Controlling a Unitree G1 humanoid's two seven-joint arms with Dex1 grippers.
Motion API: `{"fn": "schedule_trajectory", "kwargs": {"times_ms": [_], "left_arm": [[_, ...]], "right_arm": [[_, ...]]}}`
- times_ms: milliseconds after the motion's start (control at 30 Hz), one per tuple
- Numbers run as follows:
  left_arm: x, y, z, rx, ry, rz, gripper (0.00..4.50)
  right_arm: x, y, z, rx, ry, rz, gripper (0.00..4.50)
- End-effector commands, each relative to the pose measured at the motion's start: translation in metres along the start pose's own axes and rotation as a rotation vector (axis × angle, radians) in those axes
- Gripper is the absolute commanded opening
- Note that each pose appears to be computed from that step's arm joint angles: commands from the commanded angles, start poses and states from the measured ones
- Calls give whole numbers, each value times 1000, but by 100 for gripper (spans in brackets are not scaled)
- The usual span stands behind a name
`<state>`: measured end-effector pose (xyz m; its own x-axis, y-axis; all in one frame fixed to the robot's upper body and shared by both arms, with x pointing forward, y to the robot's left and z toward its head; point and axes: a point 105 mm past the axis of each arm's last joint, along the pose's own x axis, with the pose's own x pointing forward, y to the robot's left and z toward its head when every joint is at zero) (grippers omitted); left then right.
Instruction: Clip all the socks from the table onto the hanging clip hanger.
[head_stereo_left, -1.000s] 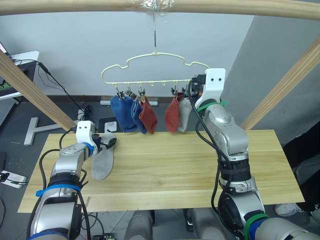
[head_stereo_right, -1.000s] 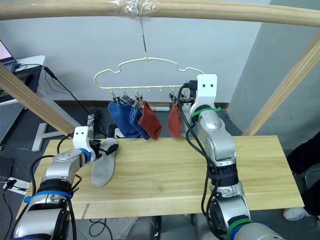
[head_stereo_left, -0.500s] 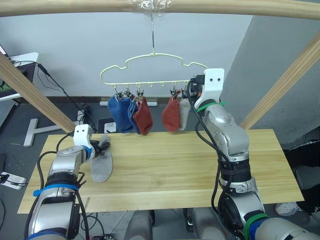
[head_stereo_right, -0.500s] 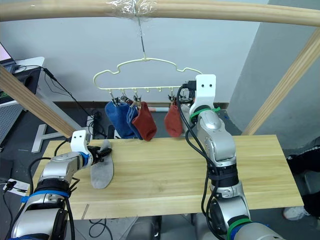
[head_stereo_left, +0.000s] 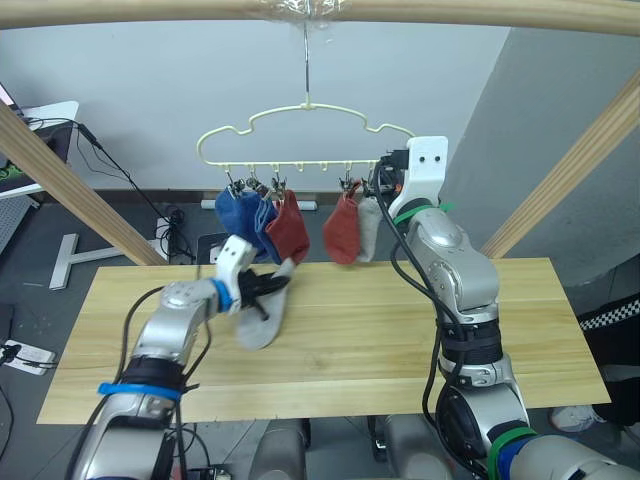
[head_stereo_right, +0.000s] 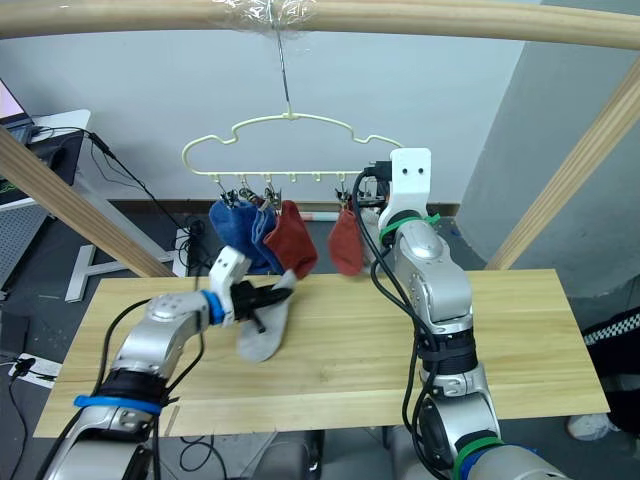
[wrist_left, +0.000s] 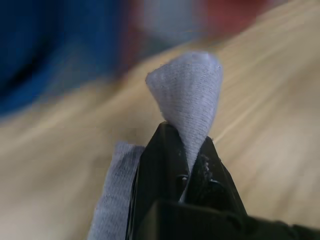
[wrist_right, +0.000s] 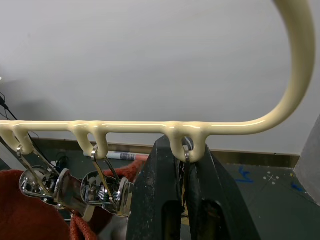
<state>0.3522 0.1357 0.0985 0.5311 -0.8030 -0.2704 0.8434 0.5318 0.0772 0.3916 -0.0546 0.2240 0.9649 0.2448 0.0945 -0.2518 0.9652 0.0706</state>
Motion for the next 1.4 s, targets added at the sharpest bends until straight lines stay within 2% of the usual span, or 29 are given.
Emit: {"fn": "schedule_trajectory", "kwargs": {"times_ms": [33, 167, 233, 433, 500, 767, 967, 1167, 1400], "left_arm": [[12, -32, 37, 38, -114, -191, 2], [24, -59, 59, 9, -170, -330, 2], [34, -66, 67, 6, -199, -343, 2], [80, -50, 79, 117, -248, -107, 2], [90, -47, 87, 103, -282, -51, 2], [120, -49, 102, 22, -337, 42, 2], [125, -29, 104, 16, -350, 183, 2], [123, -20, 106, 29, -358, 200, 2], [126, -19, 98, 40, -310, 206, 2]], "right_arm": [[-3, 7, 20, -2, -76, 24, 0], [-3, 7, 21, -2, -77, 21, 0], [-3, 6, 21, -1, -76, 20, 0], [-3, 8, 22, 1, -79, 21, 0], [-3, 8, 23, 2, -79, 21, 0], [-4, 9, 24, 4, -78, 23, 0], [-5, 9, 25, 3, -78, 21, 0], [-7, 7, 25, 0, -77, 15, 0], [-8, 7, 28, -9, -97, 10, 0]]}}
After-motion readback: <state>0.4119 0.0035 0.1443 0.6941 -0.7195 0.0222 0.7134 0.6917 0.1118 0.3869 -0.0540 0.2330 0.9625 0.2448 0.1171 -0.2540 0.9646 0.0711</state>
